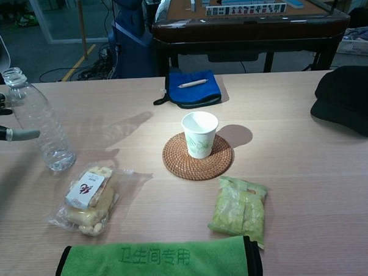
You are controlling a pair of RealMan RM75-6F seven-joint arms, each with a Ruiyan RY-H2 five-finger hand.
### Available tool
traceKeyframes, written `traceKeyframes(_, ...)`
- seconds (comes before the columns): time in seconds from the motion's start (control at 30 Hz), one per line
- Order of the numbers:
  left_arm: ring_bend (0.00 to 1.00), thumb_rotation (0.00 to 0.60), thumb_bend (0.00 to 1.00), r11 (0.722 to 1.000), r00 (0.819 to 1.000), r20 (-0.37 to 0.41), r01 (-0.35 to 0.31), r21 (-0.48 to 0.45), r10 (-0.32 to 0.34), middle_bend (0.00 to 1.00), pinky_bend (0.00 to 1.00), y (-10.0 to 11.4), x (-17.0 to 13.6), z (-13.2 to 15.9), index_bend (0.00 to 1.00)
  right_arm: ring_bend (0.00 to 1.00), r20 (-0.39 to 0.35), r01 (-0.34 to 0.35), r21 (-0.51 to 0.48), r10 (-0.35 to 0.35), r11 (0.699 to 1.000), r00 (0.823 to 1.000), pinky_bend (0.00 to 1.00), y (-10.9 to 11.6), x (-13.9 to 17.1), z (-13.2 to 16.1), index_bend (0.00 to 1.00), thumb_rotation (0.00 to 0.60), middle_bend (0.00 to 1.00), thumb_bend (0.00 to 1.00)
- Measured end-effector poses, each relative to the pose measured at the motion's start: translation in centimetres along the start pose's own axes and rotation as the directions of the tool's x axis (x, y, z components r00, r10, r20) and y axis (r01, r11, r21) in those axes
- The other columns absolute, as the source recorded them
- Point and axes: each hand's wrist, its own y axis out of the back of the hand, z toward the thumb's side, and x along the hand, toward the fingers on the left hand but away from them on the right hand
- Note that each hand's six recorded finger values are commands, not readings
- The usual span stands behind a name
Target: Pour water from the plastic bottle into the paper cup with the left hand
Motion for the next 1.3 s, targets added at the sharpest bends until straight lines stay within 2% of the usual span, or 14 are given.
traceKeyframes(0.4, 0.0, 0.6, 0.0, 0.992, 0.999, 0.042, 0.026, 0.125, -0.032, 0.0, 0.22, 3.5, -3.4, -1.5, 0.0, 0.5, -0.001, -0.005, 0.016, 0.005, 1.0, 1.0, 0.5, -0.3, 0.0, 0.2, 0.52, 0.6, 0.48, 0.44)
traceKeyframes(0.63, 0.0, 0.6, 0.0, 0.976, 0.995, 0.098, -0.007, 0.216, -0.015, 0.0, 0.22, 5.1, -5.0, -1.7, 0.0, 0.5, 0.005, -0.003, 0.026, 0.002, 1.0, 1.0, 0.5, -0.3, 0.0, 0.1, 0.52, 0.6, 0.48, 0.44)
traceKeyframes(0.73, 0.02, 0.6, 0.0, 0.959, 0.989, 0.147, -0.05, 0.28, 0.008, 0.02, 0.22, 5.9, -5.6, -1.5, 0.01, 0.5, 0.008, -0.001, 0.031, 0.001, 1.0, 1.0, 0.5, -0.3, 0.0, 0.1, 0.52, 0.6, 0.48, 0.44)
traceKeyframes(0.87, 0.11, 0.6, 0.0, 0.924, 0.973, 0.229, -0.116, 0.365, 0.032, 0.14, 0.28, 6.7, -6.9, -1.0, 0.19, 0.5, 0.011, -0.004, 0.042, 0.003, 0.999, 1.0, 0.5, -0.5, 0.0, 0.1, 0.52, 0.6, 0.48, 0.44)
traceKeyframes(1.0, 0.18, 0.6, 0.0, 0.883, 0.957, 0.29, -0.15, 0.445, 0.017, 0.25, 0.35, 6.6, -8.2, -0.8, 0.28, 0.5, 0.013, -0.011, 0.054, 0.011, 0.998, 1.0, 0.5, -0.8, 0.0, 0.2, 0.52, 0.6, 0.48, 0.44)
traceKeyframes(1.17, 0.27, 0.6, 0.0, 0.826, 0.949, 0.316, -0.17, 0.537, -0.01, 0.39, 0.47, 6.0, -9.3, -0.8, 0.36, 0.5, 0.016, -0.026, 0.071, 0.025, 0.997, 1.0, 0.5, -1.3, -0.1, 0.3, 0.52, 0.6, 0.48, 0.44)
traceKeyframes(1.3, 0.33, 0.6, 0.0, 0.785, 0.95, 0.312, -0.179, 0.593, -0.02, 0.46, 0.55, 5.5, -10.1, -0.9, 0.42, 0.5, 0.013, -0.028, 0.073, 0.027, 0.997, 1.0, 0.5, -1.3, 0.0, 0.5, 0.52, 0.6, 0.48, 0.44)
